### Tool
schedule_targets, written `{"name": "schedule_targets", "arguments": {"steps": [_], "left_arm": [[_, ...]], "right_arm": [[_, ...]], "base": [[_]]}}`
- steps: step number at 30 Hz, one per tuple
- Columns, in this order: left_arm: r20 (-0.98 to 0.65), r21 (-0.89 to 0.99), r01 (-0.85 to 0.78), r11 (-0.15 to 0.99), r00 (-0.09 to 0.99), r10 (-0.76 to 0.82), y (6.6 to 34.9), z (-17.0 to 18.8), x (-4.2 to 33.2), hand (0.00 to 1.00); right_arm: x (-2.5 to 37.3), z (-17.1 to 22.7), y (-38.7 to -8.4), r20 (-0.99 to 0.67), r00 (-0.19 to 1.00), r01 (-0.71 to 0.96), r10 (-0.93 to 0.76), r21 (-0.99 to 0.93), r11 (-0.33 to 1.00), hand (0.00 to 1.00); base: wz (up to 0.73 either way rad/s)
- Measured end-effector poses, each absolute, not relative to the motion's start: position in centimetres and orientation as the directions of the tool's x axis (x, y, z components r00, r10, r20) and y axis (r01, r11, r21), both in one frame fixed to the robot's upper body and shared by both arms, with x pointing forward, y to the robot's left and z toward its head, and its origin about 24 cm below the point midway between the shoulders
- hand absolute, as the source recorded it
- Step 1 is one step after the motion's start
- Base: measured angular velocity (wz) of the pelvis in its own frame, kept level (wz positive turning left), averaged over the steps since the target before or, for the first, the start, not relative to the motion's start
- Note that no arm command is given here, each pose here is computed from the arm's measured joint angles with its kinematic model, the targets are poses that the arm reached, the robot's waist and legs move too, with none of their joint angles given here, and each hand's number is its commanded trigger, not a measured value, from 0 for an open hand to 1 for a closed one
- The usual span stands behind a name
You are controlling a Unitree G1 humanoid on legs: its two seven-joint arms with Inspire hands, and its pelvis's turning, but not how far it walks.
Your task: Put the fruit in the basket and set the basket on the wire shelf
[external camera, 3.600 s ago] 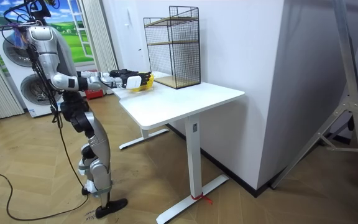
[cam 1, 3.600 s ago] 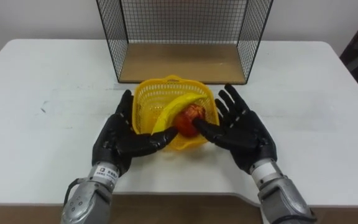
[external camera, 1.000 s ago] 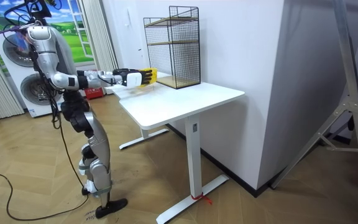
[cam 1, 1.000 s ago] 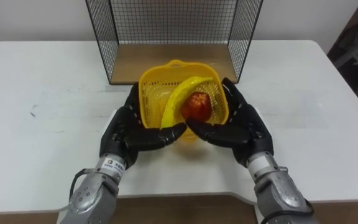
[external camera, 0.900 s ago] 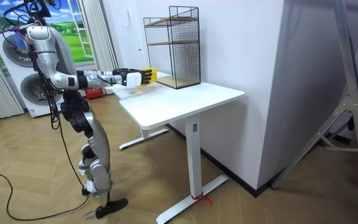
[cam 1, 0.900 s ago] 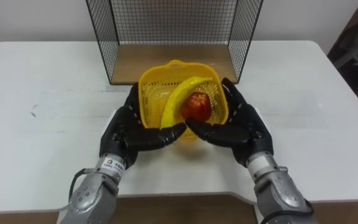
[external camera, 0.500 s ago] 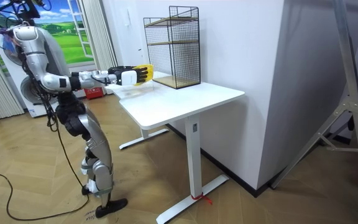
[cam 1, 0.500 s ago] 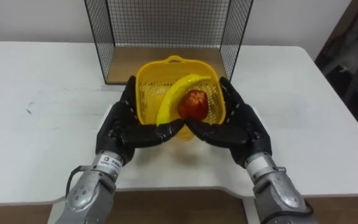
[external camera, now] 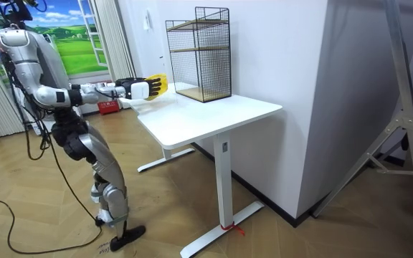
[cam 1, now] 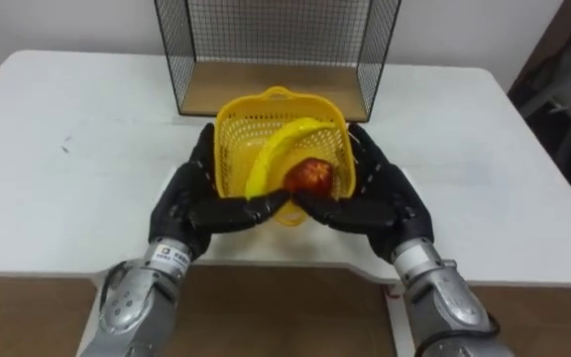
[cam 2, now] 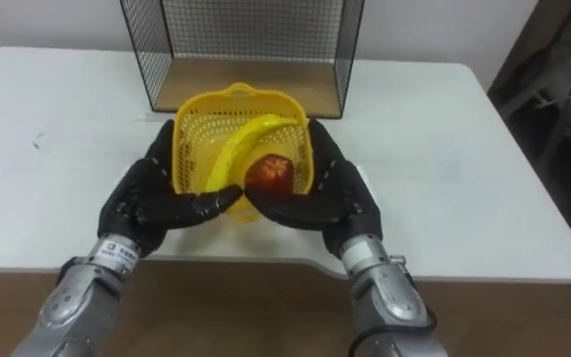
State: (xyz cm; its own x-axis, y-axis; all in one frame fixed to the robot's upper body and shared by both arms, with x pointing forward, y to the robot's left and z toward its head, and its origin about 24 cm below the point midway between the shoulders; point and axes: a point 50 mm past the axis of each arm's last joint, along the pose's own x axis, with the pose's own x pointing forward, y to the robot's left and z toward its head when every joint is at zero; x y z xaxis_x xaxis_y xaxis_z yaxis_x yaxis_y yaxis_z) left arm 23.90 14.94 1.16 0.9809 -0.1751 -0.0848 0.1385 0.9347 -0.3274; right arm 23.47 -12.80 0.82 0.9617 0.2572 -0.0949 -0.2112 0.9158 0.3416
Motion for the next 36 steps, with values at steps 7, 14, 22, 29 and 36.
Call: {"name": "schedule_targets", "arguments": {"steps": [7,14,22,29,36], "left_arm": [[-0.081,-0.348,0.134,0.928,0.982,-0.172,14.64,1.15,23.94,0.00],[-0.075,-0.354,0.139,0.925,0.981,-0.176,14.59,1.25,24.03,0.00],[-0.079,-0.345,0.141,0.928,0.981,-0.178,14.77,1.23,24.05,0.00],[-0.072,-0.334,0.155,0.930,0.979,-0.189,14.46,1.44,24.23,0.00],[-0.089,-0.322,0.152,0.934,0.978,-0.190,14.37,1.07,24.27,0.00]], "right_arm": [[23.89,1.15,-13.26,-0.090,0.960,-0.232,0.264,0.269,0.935,0.00],[23.99,1.29,-13.29,-0.083,0.962,-0.226,0.259,0.288,0.931,0.00],[23.97,0.89,-13.20,-0.105,0.963,-0.210,0.248,0.282,0.936,0.00],[23.91,0.68,-13.36,-0.112,0.963,-0.208,0.246,0.279,0.938,0.00],[24.16,0.50,-13.45,-0.127,0.959,-0.211,0.251,0.265,0.941,0.00]], "base": [[0.06],[-0.05],[0.01],[0.15],[0.10]]}}
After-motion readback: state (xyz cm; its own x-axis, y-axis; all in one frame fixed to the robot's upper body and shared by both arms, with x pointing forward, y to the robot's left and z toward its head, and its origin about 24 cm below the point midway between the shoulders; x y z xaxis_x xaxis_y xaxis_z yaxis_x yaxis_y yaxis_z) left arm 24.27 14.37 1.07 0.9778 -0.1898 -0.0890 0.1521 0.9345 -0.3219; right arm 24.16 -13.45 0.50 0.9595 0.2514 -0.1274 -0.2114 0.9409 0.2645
